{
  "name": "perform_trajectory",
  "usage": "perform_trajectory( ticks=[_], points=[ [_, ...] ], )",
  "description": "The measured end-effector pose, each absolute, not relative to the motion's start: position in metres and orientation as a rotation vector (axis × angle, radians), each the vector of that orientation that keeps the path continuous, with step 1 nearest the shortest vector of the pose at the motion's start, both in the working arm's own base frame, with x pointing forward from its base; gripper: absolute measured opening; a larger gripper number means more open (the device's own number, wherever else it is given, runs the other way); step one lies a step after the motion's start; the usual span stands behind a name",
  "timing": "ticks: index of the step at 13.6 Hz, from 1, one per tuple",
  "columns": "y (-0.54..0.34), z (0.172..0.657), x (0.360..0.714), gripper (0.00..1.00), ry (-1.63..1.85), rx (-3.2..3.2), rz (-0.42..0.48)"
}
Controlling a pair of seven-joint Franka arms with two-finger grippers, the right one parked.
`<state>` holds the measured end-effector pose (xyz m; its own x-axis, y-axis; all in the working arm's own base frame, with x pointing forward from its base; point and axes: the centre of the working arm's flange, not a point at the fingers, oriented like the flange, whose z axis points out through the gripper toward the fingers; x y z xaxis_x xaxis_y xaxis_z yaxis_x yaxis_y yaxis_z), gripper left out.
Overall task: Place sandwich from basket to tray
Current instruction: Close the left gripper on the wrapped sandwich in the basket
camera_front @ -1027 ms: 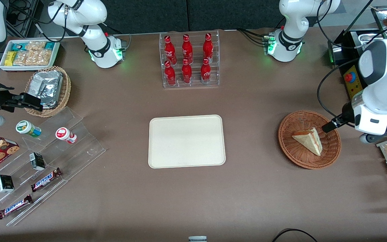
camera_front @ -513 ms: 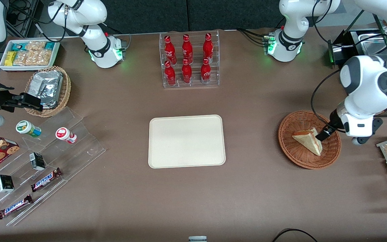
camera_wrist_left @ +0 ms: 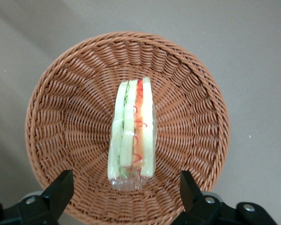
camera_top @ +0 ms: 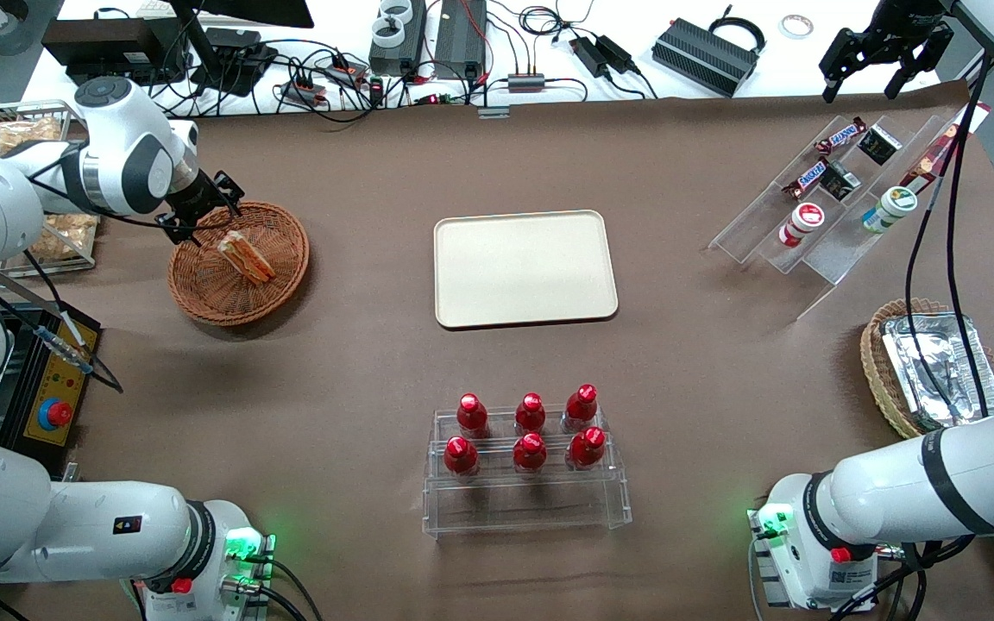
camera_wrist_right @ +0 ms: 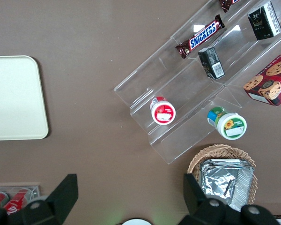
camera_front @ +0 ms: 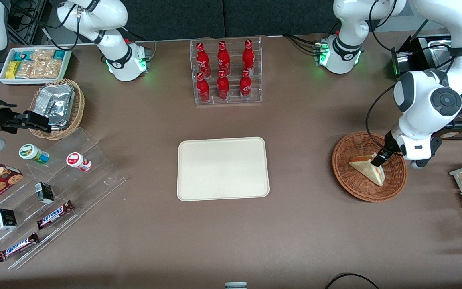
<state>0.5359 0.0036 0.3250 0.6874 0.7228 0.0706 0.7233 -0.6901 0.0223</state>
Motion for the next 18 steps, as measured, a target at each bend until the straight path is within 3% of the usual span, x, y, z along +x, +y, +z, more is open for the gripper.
perform_trajectory(
  ticks=[9, 15, 16, 18],
  points=[
    [0.006, 0.288, 0.533, 1.00, -1.412, -2.830, -0.188],
    [-0.002, 0.258, 0.530, 1.00, -1.394, -2.828, -0.135],
    [-0.002, 0.258, 0.529, 0.99, -1.393, -2.827, -0.133],
    [-0.002, 0.258, 0.529, 0.83, -1.396, -2.826, -0.134]
  ],
)
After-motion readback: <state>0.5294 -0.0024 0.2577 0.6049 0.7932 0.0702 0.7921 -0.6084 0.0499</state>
